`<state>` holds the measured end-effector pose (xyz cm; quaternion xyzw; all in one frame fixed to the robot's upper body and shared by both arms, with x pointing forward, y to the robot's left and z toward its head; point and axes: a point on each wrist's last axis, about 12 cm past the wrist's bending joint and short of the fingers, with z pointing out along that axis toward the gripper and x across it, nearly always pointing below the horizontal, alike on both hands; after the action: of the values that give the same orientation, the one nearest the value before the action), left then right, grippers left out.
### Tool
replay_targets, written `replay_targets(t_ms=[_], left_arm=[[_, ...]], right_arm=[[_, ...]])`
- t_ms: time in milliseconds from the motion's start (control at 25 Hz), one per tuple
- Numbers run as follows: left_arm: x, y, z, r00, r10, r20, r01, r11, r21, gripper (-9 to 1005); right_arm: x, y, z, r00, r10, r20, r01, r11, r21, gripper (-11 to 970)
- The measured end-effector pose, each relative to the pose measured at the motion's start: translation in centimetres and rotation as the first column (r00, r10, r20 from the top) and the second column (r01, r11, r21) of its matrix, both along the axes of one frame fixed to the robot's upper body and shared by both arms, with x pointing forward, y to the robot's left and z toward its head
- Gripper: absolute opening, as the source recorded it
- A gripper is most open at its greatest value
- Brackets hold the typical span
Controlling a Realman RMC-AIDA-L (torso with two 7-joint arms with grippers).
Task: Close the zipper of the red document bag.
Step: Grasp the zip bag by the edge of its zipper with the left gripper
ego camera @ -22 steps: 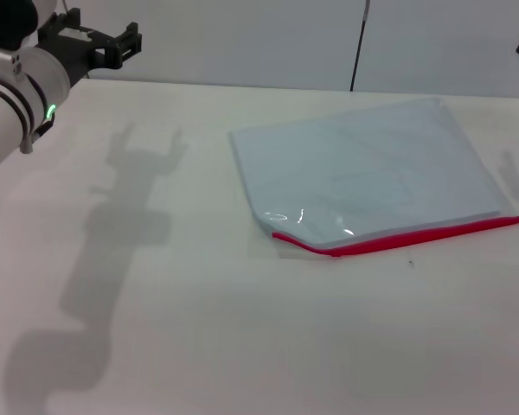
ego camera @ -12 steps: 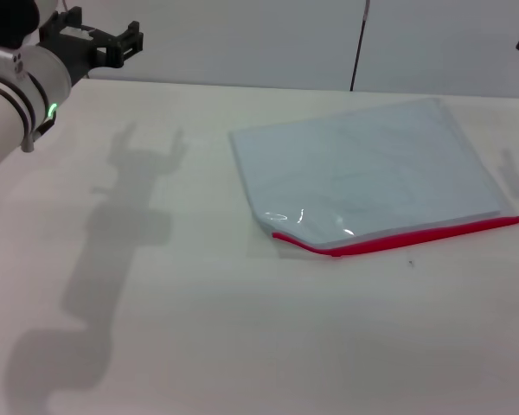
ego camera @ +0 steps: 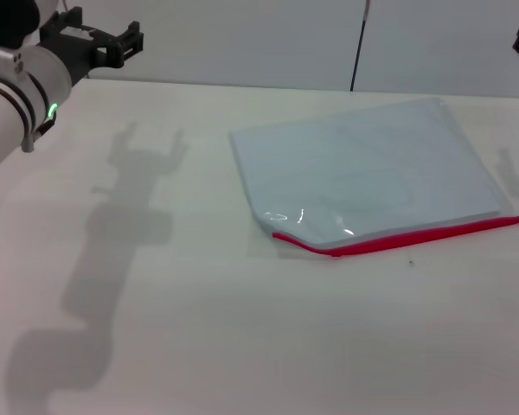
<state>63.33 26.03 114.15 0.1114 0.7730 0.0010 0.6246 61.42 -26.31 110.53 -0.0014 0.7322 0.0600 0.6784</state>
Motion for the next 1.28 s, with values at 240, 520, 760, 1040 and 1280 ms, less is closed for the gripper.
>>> replay_targets(t_ms=[240, 520, 760, 1040, 1280], left_arm=[[0.2, -0.4, 0.2, 1.0, -0.02, -0.013, 0.02, 1.0, 0.001, 828], [0.5, -1.4, 0.6, 0.994, -0.083, -0.07, 0.084, 0.996, 0.018, 820], [0.3, -2.9, 1.4, 0.963, -0.195, -0.187, 0.21, 0.975, 0.066, 813], [-0.3, -5.7, 2.9, 0.892, -0.323, -0.316, 0.387, 0.907, 0.165, 805], [-0.6, -7.9, 3.6, 0.803, -0.416, -0.427, 0.539, 0.812, 0.223, 799]], right_arm=[[0.4, 0.2, 0.0, 1.0, 0.006, -0.007, -0.006, 1.0, 0.006, 861], [0.5, 0.2, -0.2, 1.0, 0.005, -0.016, -0.005, 1.0, 0.008, 861], [0.6, 0.2, -0.3, 1.0, 0.004, -0.024, -0.004, 1.0, 0.007, 861], [0.9, 0.1, -0.8, 0.999, 0.003, -0.045, -0.003, 1.0, -0.003, 861], [1.2, 0.5, -1.1, 0.998, 0.011, -0.06, -0.011, 1.0, 0.007, 861]])
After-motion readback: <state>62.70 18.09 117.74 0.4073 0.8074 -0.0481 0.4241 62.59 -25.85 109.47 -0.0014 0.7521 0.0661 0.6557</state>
